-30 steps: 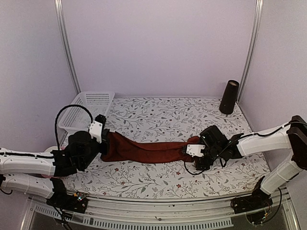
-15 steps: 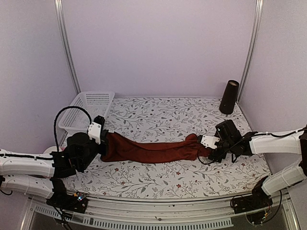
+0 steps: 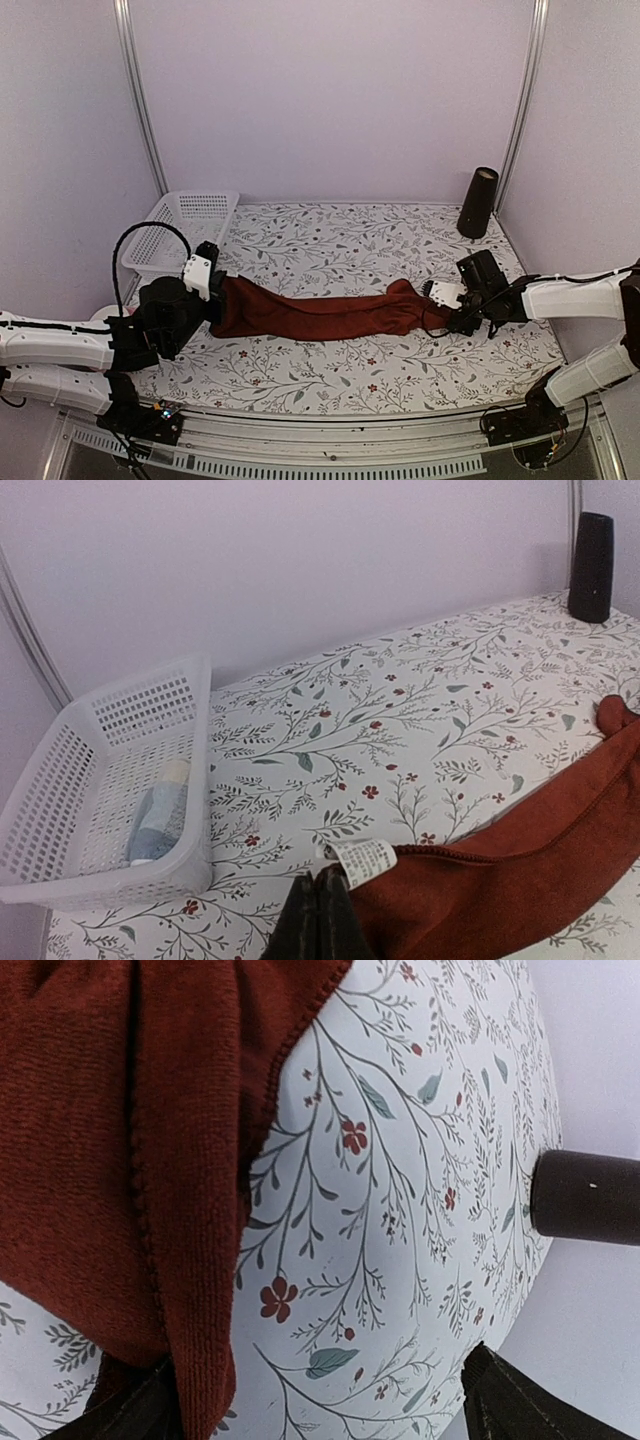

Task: Roll the towels
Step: Pick up the towel from the center of the board.

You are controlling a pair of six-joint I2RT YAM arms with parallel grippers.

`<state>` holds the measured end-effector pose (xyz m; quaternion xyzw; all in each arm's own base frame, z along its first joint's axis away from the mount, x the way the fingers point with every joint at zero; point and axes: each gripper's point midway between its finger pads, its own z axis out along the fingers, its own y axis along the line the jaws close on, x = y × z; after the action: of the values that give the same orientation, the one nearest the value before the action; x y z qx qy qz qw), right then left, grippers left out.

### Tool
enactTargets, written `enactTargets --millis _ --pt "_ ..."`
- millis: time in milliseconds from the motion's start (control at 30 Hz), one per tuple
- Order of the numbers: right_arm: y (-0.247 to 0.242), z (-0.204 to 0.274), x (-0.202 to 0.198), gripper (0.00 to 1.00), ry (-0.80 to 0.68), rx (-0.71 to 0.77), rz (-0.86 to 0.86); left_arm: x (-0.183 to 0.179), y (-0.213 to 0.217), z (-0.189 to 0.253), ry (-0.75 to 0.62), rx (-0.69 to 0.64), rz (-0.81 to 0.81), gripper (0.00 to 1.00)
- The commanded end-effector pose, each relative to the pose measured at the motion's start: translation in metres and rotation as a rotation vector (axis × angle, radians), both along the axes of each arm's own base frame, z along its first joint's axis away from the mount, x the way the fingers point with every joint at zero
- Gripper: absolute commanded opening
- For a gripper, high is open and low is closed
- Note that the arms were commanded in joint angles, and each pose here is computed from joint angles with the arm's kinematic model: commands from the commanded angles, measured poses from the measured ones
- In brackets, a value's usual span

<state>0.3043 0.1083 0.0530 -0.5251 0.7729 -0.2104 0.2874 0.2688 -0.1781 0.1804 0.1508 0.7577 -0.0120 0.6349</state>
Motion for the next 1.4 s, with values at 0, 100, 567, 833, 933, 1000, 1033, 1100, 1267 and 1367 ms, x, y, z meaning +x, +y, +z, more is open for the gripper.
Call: enactTargets --millis 0,100,567,833,933,1000,1033,1100,1267,1367 --pt "-0.031 0.019 0.024 0.96 -0.09 -0.022 -0.164 0.0 0.0 0.002 -0.012 -0.024 -0.003 0.0" --pt "-0.039 0.033 0.034 0.96 -0.11 0.027 -0.174 0.0 -0.001 0.002 -0.01 -0.024 -0.008 0.0" --pt "-0.027 0.046 0.043 0.99 0.121 0.325 -0.18 0.001 -0.002 -0.001 0.0 -0.022 -0.006 0.0" --pt "-0.042 0.039 0.039 0.99 0.108 0.289 -0.259 0.001 -0.004 -0.001 -0.001 -0.021 -0.014 0.0" --pt "-0.045 0.028 0.027 0.99 0.152 0.268 -0.267 0.0 -0.004 0.0 -0.002 -0.021 -0.017 0.0" --pt "-0.045 0.026 0.02 0.99 0.172 0.268 -0.264 0.001 -0.005 -0.001 -0.001 -0.021 -0.018 0.0" --pt "-0.045 0.024 0.016 0.99 0.186 0.268 -0.262 0.001 -0.004 -0.001 -0.001 -0.02 -0.017 0.0" --pt "-0.048 0.018 0.007 0.99 0.221 0.253 -0.269 0.001 -0.005 -0.001 0.0 -0.02 -0.018 0.0" --pt "-0.055 0.002 -0.009 0.99 0.269 0.218 -0.291 0.001 -0.005 -0.001 -0.001 -0.023 -0.019 0.0" --pt "-0.049 -0.001 -0.016 0.99 0.279 0.259 -0.279 0.001 -0.005 -0.001 -0.001 -0.023 -0.018 0.0"
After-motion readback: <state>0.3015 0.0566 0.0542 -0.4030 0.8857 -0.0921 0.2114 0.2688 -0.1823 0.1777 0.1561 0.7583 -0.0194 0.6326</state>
